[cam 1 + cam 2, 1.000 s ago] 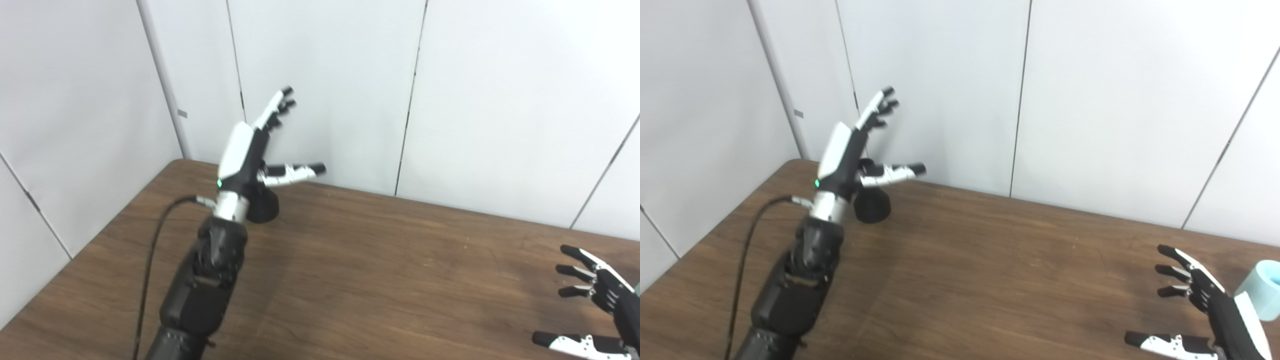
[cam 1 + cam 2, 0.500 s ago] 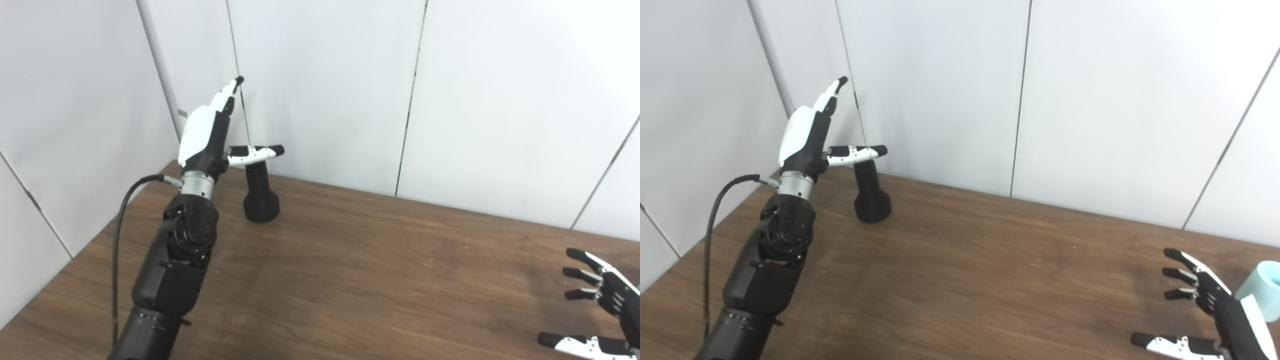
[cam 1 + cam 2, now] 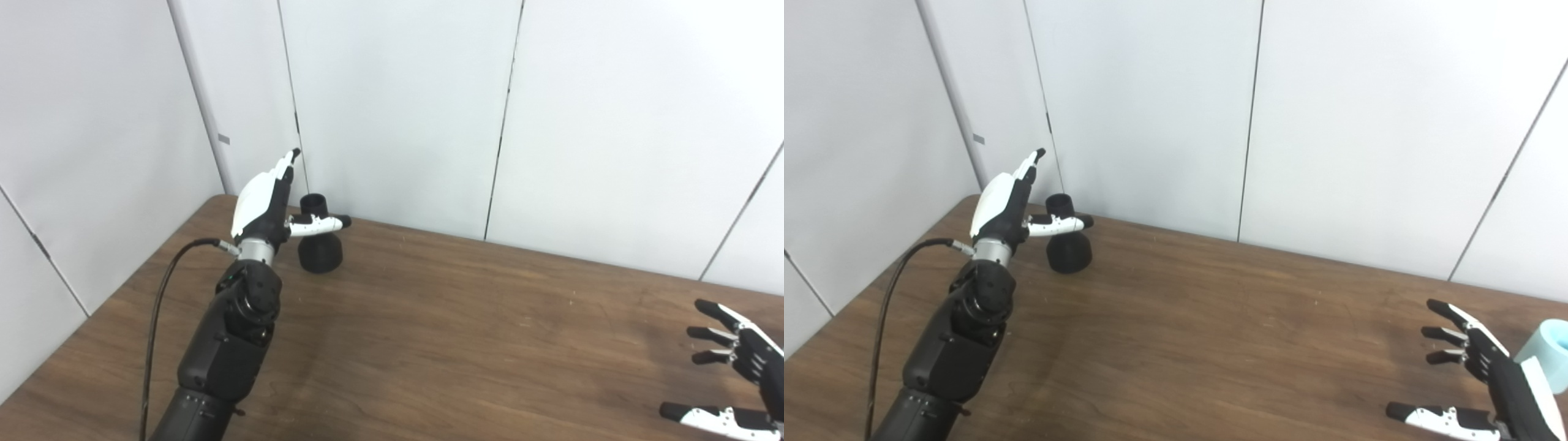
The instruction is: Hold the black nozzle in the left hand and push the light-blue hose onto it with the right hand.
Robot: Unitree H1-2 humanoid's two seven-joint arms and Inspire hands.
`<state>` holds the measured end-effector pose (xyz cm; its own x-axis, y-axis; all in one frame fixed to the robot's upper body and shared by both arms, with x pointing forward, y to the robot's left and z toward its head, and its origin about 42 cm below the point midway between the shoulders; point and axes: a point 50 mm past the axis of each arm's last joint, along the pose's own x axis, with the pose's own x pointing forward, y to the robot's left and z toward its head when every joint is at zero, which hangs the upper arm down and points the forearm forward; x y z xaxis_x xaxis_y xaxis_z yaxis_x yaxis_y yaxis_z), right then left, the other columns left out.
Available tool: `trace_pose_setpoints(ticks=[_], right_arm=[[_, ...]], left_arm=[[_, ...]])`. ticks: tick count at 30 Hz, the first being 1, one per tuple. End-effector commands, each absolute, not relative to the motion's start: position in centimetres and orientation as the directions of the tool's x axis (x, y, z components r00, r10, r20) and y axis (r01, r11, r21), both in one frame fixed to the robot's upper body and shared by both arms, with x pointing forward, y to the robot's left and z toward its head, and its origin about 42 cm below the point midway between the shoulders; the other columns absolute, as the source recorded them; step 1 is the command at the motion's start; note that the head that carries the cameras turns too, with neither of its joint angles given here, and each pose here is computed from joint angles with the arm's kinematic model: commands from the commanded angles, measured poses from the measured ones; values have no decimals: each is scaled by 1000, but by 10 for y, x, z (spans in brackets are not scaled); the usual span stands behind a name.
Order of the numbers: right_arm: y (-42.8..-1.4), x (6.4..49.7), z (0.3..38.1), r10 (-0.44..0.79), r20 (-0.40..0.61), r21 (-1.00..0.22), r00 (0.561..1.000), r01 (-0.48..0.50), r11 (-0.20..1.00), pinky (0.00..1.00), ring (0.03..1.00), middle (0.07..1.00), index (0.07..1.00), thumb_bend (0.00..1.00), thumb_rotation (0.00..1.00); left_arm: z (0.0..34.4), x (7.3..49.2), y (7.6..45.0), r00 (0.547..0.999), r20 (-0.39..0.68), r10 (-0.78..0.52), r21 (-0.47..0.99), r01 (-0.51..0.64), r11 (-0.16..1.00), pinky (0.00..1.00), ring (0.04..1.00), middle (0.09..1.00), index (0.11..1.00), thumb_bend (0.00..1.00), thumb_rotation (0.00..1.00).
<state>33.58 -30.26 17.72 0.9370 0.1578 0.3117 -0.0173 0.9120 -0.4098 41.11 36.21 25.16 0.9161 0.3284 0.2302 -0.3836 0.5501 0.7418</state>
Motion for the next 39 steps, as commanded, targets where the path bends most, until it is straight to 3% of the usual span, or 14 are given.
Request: trace_pose_setpoints(ticks=[1,20,24,27,33,39], right_arm=[[-304,341,199,160,415,-404,896,23,914,591,757,874,838,892,127],[-306,335,199,166,408,-417,898,22,908,617,769,880,845,873,129],[-308,334,200,168,404,-422,899,19,906,622,772,882,847,869,129],[-309,333,200,167,402,-424,900,21,906,623,772,882,846,868,130],[-307,334,198,170,397,-429,902,19,903,638,778,886,844,863,122],[-307,331,200,182,389,-440,903,9,898,639,778,885,842,864,129]], left_arm=[[279,416,368,897,299,326,736,-434,519,1000,1000,995,1000,1000,335],[263,414,377,889,230,396,784,-410,466,982,989,950,1000,1000,393],[257,416,380,892,200,405,792,-390,469,964,965,918,952,1000,371],[252,415,379,891,182,415,809,-376,452,948,907,842,869,1000,343],[247,420,377,908,154,390,872,-310,379,984,981,914,892,1000,374],[243,418,379,923,125,364,873,-277,401,1000,998,925,914,1000,377]])
